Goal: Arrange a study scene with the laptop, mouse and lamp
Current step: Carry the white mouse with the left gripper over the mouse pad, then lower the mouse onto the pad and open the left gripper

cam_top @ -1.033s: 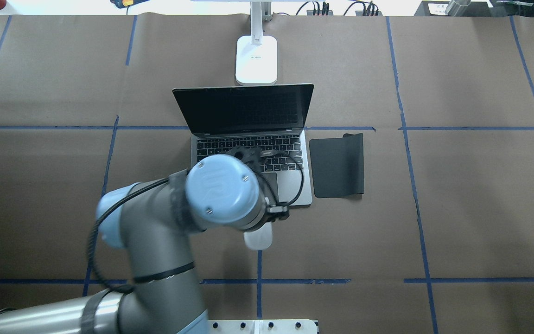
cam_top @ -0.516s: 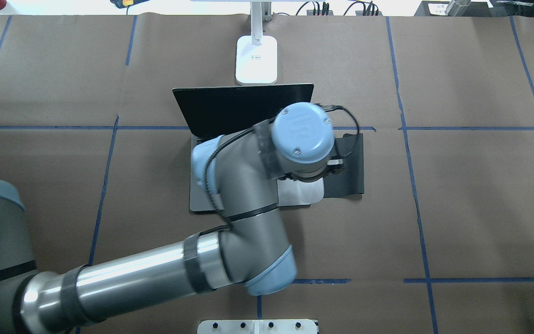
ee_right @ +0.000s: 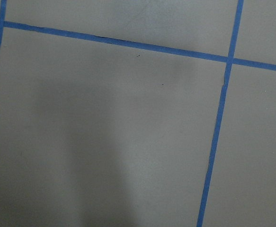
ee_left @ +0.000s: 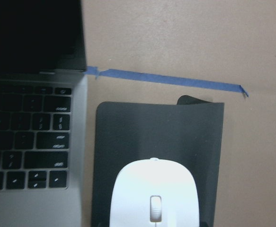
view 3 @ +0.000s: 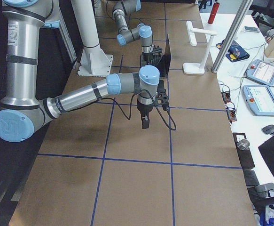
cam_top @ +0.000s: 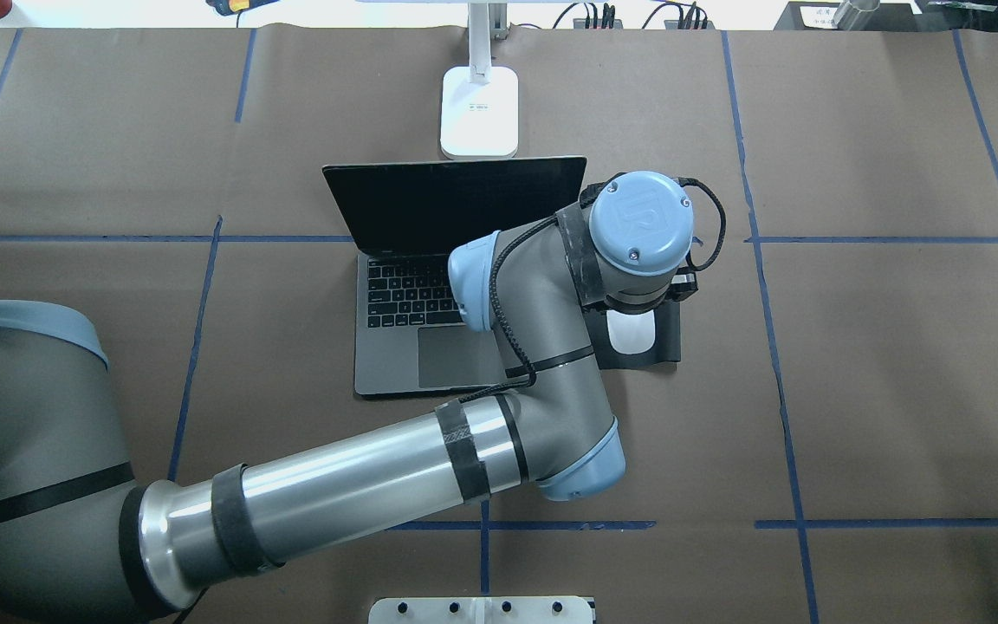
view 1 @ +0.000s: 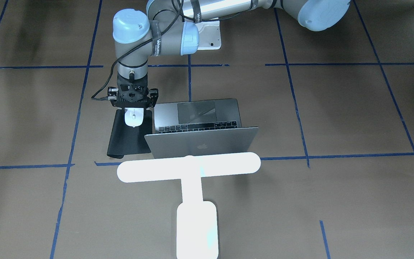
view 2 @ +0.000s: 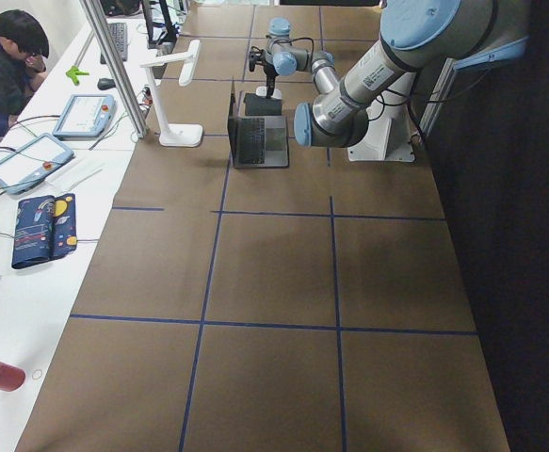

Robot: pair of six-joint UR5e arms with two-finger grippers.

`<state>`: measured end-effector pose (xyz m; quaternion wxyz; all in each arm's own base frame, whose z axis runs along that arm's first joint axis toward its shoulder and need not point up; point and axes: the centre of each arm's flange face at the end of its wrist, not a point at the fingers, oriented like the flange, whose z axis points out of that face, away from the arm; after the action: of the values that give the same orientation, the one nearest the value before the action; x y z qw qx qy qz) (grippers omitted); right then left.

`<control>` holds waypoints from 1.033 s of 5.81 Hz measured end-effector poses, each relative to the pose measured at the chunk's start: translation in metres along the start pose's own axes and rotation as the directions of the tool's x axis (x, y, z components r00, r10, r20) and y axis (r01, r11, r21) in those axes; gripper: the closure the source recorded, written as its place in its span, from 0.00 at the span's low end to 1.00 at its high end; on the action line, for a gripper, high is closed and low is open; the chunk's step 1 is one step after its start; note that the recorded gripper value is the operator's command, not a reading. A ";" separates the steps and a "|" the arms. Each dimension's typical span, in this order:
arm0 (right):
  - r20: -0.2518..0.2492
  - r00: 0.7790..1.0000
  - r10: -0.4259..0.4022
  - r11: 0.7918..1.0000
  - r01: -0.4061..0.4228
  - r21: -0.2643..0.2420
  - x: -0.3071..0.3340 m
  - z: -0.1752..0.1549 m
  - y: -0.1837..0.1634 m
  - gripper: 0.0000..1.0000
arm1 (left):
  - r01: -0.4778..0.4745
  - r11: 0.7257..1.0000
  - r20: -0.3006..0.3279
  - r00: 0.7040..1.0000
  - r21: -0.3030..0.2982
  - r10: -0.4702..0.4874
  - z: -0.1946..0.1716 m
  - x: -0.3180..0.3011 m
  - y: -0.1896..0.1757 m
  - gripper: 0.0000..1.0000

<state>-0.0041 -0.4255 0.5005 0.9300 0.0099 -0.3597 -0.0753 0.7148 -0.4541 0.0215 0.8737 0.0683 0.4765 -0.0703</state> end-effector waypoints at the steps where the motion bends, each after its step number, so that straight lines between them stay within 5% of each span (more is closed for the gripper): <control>1: 0.001 1.000 0.002 1.000 -0.002 -0.001 0.001 0.001 -0.001 0.00 | 0.000 1.000 -0.001 1.000 0.004 0.000 0.013 0.003 -0.005 0.95; 2: 0.001 1.000 0.004 1.000 -0.004 -0.002 0.002 0.001 -0.001 0.00 | 0.002 1.000 0.004 1.000 0.009 -0.002 0.023 0.003 -0.011 0.90; 3: 0.001 1.000 0.005 1.000 -0.005 -0.002 0.003 0.002 -0.002 0.00 | 0.005 1.000 0.011 1.000 0.012 -0.005 0.028 0.002 -0.014 0.13; 4: 0.001 1.000 0.006 1.000 -0.006 -0.003 0.003 0.002 -0.002 0.00 | 0.006 1.000 0.009 1.000 0.015 -0.006 0.032 0.000 -0.017 0.00; 6: 0.001 1.000 0.005 1.000 -0.005 -0.002 0.003 0.002 -0.002 0.00 | 0.015 1.000 -0.006 1.000 0.020 -0.015 0.035 -0.001 -0.020 0.00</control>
<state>-0.0035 -0.4280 0.5034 0.9301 0.0079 -0.3600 -0.0731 0.7394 -0.4803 0.0398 0.8710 0.0739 0.4788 -0.0815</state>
